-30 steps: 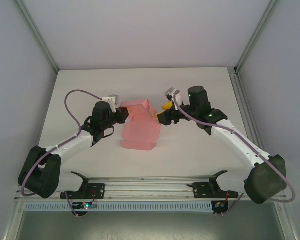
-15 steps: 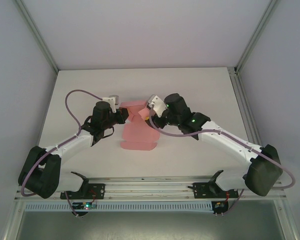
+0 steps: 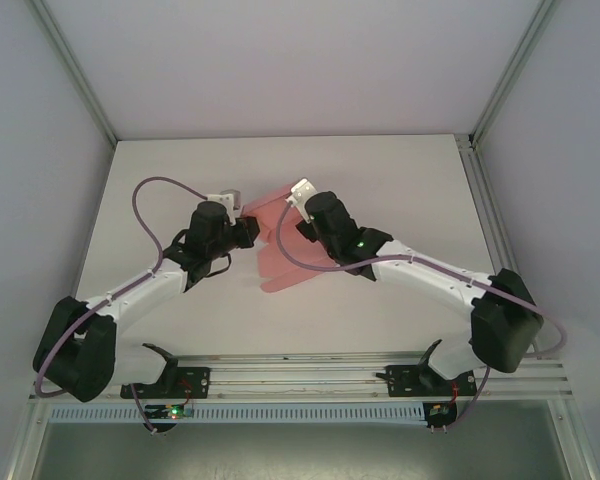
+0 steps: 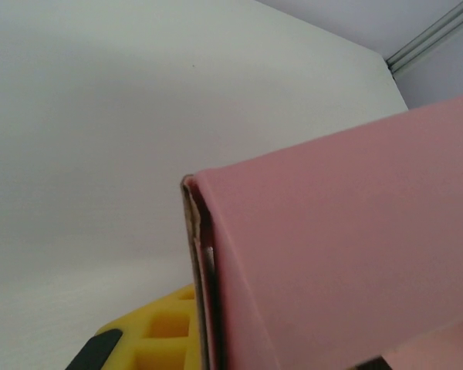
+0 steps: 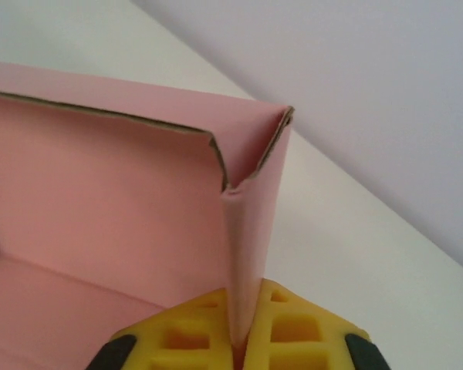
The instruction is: Assemble paper box
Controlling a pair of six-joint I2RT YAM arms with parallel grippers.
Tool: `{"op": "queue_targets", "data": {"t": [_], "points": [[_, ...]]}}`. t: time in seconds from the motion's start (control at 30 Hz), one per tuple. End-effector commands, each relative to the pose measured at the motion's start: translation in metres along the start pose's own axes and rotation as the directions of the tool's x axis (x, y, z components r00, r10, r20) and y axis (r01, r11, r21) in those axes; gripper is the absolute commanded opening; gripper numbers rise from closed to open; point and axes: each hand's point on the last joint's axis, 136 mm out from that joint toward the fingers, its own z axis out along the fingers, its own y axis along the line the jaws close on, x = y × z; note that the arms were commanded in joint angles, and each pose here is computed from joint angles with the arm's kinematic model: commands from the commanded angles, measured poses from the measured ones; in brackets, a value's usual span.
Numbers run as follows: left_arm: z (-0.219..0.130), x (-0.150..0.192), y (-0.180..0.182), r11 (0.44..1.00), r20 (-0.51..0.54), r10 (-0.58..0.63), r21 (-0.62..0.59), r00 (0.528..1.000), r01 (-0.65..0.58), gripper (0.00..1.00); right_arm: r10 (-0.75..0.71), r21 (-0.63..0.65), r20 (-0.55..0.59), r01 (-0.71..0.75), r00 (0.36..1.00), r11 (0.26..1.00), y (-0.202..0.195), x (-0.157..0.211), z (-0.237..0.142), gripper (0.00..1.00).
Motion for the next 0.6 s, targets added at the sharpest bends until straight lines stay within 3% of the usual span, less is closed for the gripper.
{"op": "queue_targets", "data": {"t": [0.0, 0.13, 0.3, 0.37, 0.57], "points": [[-0.011, -0.009, -0.020, 1.000, 0.012, -0.005, 0.006, 1.000, 0.004, 0.00, 0.031, 0.287, -0.015, -0.025, 0.999, 0.958, -0.046, -0.003, 0.004, 0.00], [-0.011, -0.005, -0.018, 0.993, 0.024, -0.081, -0.085, 0.996, 0.083, 0.00, 0.051, 0.471, -0.057, -0.018, 0.997, 0.882, -0.069, 0.007, 0.008, 0.00], [-0.022, -0.005, -0.005, 0.957, 0.063, -0.164, -0.232, 0.984, 0.175, 0.00, 0.063, 0.686, -0.134, 0.047, 0.989, 0.726, -0.107, 0.020, 0.007, 0.00], [-0.024, -0.007, -0.003, 0.953, 0.080, -0.167, -0.243, 0.983, 0.181, 0.00, 0.067, 0.667, -0.121, 0.031, 0.990, 0.744, -0.104, 0.019, 0.010, 0.00], [-0.019, -0.007, -0.006, 0.954, 0.061, -0.167, -0.242, 0.984, 0.177, 0.00, 0.102, 0.458, -0.007, -0.087, 0.995, 0.885, -0.072, 0.005, 0.010, 0.00]]}}
